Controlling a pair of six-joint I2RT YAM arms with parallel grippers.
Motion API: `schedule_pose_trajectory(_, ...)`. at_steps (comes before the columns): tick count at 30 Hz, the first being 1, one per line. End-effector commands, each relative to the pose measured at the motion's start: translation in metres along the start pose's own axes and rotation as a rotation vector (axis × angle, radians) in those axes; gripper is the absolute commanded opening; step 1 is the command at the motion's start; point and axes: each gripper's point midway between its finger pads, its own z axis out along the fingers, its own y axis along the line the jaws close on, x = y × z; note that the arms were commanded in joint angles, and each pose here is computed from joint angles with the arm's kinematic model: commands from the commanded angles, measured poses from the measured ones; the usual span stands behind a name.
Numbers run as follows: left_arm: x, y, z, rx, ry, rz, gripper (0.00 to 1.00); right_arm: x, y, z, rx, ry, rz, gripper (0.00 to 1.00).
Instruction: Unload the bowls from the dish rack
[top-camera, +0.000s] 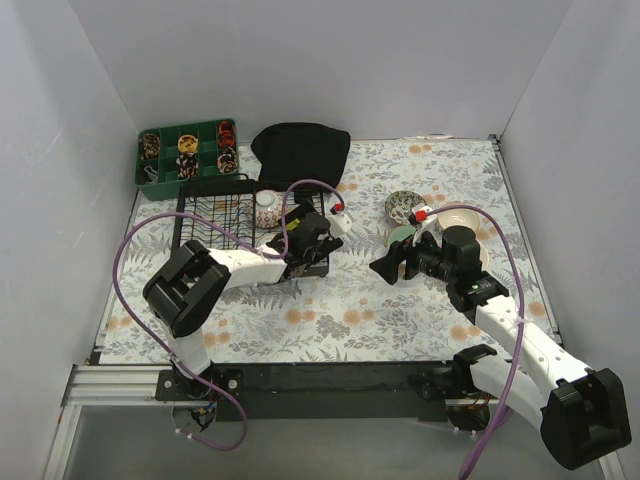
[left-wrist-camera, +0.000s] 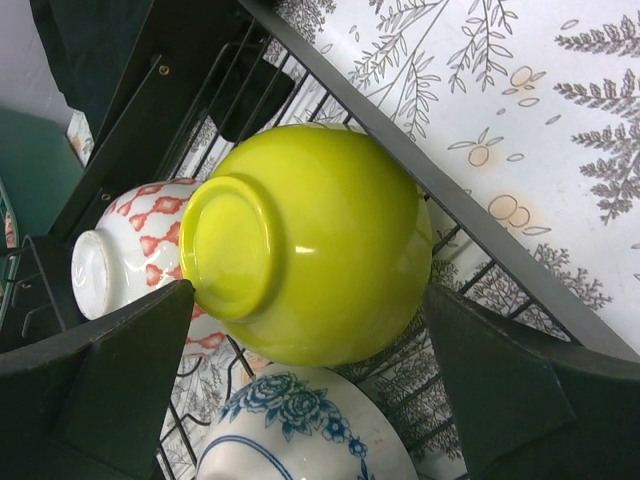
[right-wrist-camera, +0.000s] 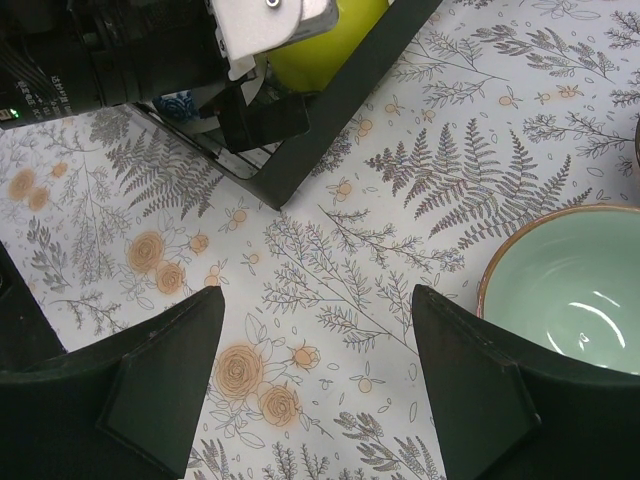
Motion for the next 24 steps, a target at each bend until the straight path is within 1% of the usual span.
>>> schedule_pose_trajectory(1, 0.015, -0.016, -0.017, 0.079, 0.049, -0.009, 0.98, -0.011, 0.005, 0.001, -0.027, -0.042, -0.037, 0.84)
schedule_pose_trajectory(6, -0.021, 0.008, -0.032, 0.059, -0.047, -0.034, 0.98, -0.011, 0.006, 0.000, -0.029, -0.047, -0.040, 0.84)
schedule_pose_trajectory(10, -0.029, 0.012, -0.037, 0.072, -0.058, -0.033, 0.98, -0.012, 0.007, -0.002, -0.031, -0.053, -0.045, 0.84)
schedule_pose_trajectory(18, -0.009, -0.002, -0.045, 0.090, -0.028, -0.026, 0.98, -0.013, 0.008, -0.003, -0.033, -0.061, -0.047, 0.84)
schedule_pose_trajectory(24, -0.014, -0.001, -0.052, 0.060, -0.075, -0.023, 0.98, -0.011, 0.008, -0.002, -0.034, -0.053, -0.044, 0.84)
